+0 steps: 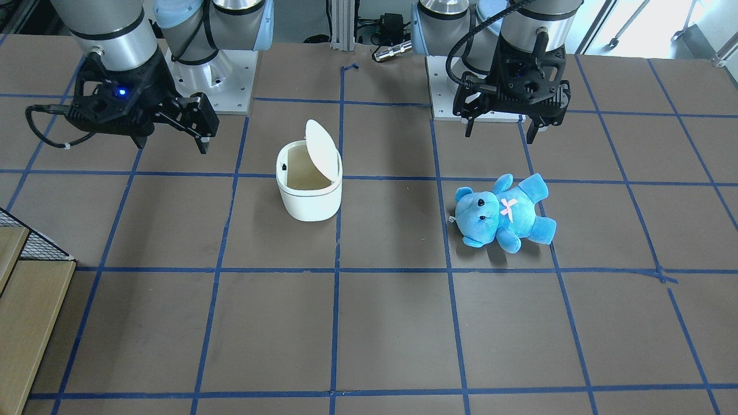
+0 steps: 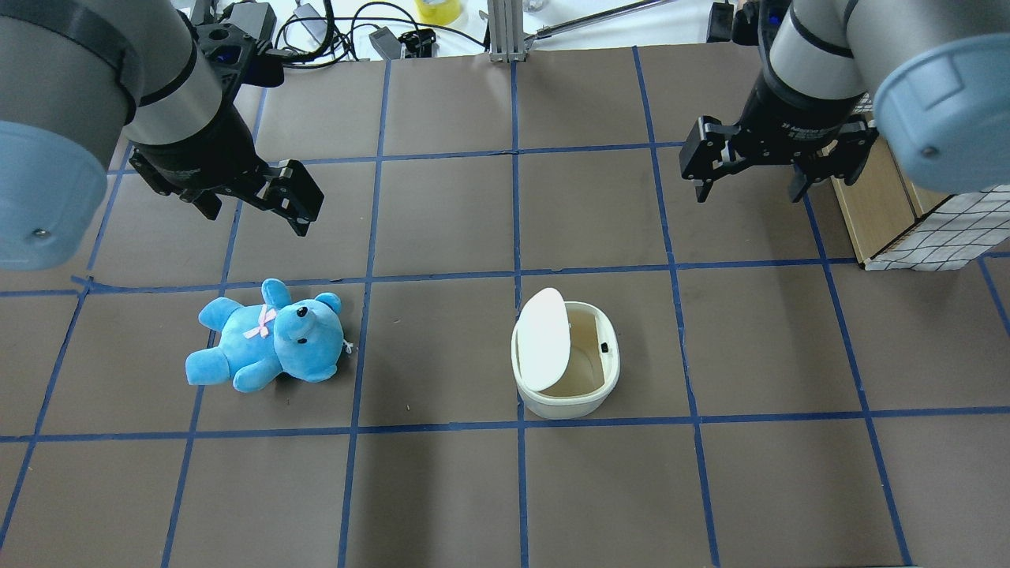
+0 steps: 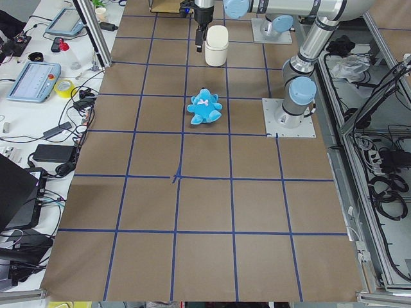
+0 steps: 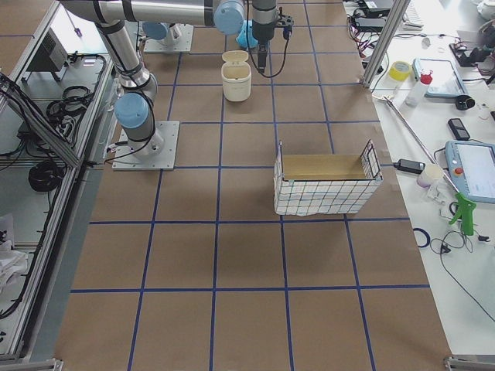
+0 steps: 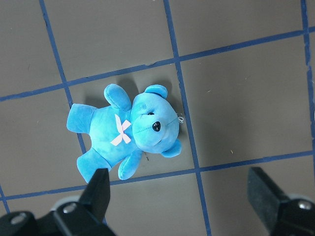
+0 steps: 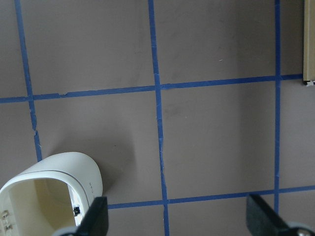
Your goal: Open trash can with right arm
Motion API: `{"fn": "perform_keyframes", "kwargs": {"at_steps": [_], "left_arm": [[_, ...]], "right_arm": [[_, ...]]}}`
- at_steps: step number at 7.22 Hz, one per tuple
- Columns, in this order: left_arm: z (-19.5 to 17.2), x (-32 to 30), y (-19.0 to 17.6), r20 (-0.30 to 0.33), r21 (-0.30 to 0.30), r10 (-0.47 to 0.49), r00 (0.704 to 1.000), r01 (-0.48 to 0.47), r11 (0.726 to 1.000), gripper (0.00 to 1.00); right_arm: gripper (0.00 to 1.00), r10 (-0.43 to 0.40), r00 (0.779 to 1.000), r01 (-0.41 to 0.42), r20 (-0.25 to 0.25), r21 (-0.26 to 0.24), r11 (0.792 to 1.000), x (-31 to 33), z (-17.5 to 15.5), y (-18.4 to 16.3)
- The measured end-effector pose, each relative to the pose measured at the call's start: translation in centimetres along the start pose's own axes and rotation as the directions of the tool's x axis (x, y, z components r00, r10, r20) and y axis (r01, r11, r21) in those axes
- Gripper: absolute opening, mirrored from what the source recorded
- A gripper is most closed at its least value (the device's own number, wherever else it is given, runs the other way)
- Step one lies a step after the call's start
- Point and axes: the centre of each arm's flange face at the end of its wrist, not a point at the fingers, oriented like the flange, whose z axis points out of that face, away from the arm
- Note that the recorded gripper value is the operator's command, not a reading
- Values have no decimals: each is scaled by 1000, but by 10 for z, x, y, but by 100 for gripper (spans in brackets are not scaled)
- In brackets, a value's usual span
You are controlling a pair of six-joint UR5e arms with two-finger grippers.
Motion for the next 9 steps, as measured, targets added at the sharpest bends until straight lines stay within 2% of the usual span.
{"fn": "perform_keyframes", "kwargs": {"at_steps": [2,5,9], "left_arm": [[0,0,0,0,0,0,1000,0,1000,100],[0,0,0,0,0,0,1000,0,1000,100],[0,0,0,0,0,0,1000,0,1000,100]], "right_arm": [[100,18,1000,-18,-10,-12,1000,1,-15,4],[100,40,998,-39,40,-26,999,-4,-17,7],[100,34,999,-33,36,-27,999,-3,-15,6]]}}
